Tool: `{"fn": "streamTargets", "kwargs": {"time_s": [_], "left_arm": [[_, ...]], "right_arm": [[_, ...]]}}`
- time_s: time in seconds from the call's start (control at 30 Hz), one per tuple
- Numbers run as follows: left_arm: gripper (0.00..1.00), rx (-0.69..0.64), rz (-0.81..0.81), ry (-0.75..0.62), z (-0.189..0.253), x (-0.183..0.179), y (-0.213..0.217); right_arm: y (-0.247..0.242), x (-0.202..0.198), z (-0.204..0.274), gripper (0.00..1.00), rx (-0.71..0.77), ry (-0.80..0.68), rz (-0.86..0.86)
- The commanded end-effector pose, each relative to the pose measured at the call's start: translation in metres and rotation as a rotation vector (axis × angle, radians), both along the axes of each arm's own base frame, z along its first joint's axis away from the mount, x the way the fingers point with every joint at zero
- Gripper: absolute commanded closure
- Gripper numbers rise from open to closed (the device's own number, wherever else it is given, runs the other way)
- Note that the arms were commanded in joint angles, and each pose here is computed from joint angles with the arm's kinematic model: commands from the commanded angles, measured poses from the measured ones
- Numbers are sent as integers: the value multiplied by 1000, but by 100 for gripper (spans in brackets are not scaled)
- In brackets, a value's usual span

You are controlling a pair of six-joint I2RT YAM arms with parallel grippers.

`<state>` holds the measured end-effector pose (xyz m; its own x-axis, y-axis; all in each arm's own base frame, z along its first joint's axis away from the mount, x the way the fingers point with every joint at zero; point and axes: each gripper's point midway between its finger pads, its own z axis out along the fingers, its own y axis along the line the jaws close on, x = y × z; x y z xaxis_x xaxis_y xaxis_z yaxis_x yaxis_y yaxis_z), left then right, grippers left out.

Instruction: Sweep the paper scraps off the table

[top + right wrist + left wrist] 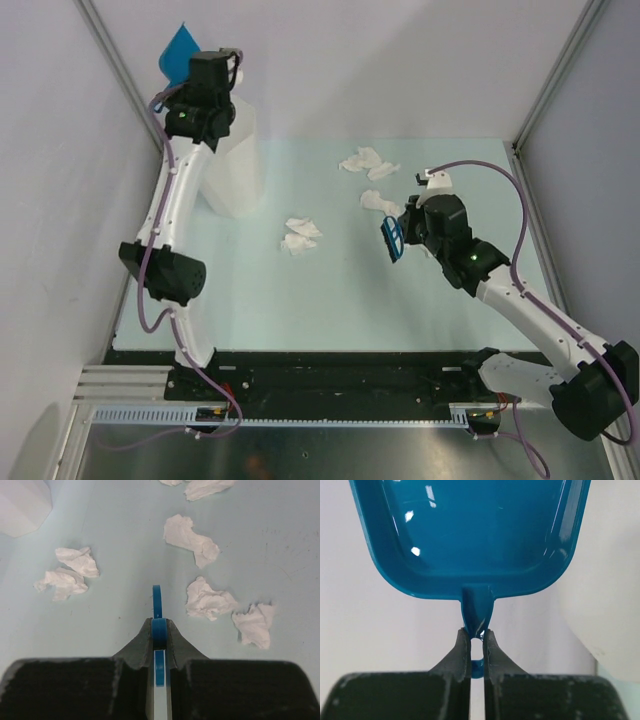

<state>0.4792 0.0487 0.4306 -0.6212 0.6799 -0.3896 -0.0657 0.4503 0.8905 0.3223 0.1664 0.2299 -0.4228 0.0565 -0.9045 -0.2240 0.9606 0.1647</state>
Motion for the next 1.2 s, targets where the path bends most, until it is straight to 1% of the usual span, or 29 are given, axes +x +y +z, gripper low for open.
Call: {"fn": "streamTargets", "kwargs": {"time_s": [0.0,0.1,0.2,0.23,0.27,0.3,0.33,0.37,0.4,0.43,0.47,0.5,0.57,0.6,0.63,0.67,0.7,0.73,0.8,0.83,0.87,0.9,0.93,0.97,1.0,1.07,1.1,1.13,1.17], "left_arm": [[100,167,178,29,28,-24,21],[100,152,162,-4,36,-27,16],[100,81,47,-81,54,-32,0],[100,23,-16,-106,49,-30,-13],[100,-46,-137,-137,52,-26,-30],[100,-106,-192,-193,66,-39,-36],[100,-193,-221,-223,61,-43,-44],[100,-255,-298,-235,60,-43,-56],[100,-338,-330,-296,72,-60,-60],[100,-374,-359,-258,55,-61,-67],[100,-426,-444,-240,49,-65,-82],[100,-478,-474,-243,47,-74,-88],[100,-527,-524,-209,31,-95,-95],[100,-562,-556,-191,23,-102,-101],[100,-575,-565,-163,8,-113,-101],[100,-583,-576,-143,0,-119,-103],[100,-587,-587,-121,-9,-124,-104],[100,-585,-573,-75,-32,-127,-103],[100,-578,-561,-59,-43,-140,-97],[100,-579,-544,-18,-63,-142,-95],[100,-584,-538,-11,-69,-149,-93],[100,-595,-531,3,-77,-152,-93],[100,-609,-523,45,-94,-154,-93],[100,-615,-528,55,-98,-158,-94],[100,-630,-525,84,-111,-161,-96],[100,-655,-560,136,-125,-166,-105],[100,-657,-579,182,-140,-169,-108],[100,-662,-598,223,-150,-173,-112],[100,-682,-643,263,-159,-177,-121]], "right_arm": [[5,-2,19,100,61,-60,15],[4,-5,23,100,63,-70,18],[10,-4,26,100,53,-92,52],[17,-2,30,100,58,-113,76],[27,0,24,100,45,-109,125],[34,3,21,100,14,-124,165],[47,9,30,100,40,-172,215],[56,15,36,100,66,-197,234],[68,23,26,100,118,-162,244],[87,25,43,100,198,-209,317],[101,29,49,100,243,-226,353],[121,37,54,100,310,-266,390],[158,36,56,100,372,-301,487],[177,52,38,100,401,-291,499],[191,56,35,100,480,-243,510],[204,66,55,100,542,-260,527],[214,76,50,100,583,-246,530],[226,88,24,100,649,-149,498],[240,108,24,100,730,-128,455],[246,122,-4,100,736,-83,401],[249,130,-12,100,775,-45,359],[253,140,-17,100,781,-21,320],[252,152,-50,100,765,26,251],[253,157,-62,100,762,54,221],[247,164,-85,100,726,112,167],[235,173,-107,100,673,145,101],[222,175,-124,100,608,180,48],[213,174,-131,100,559,192,29],[207,169,-124,100,529,195,31]]}}
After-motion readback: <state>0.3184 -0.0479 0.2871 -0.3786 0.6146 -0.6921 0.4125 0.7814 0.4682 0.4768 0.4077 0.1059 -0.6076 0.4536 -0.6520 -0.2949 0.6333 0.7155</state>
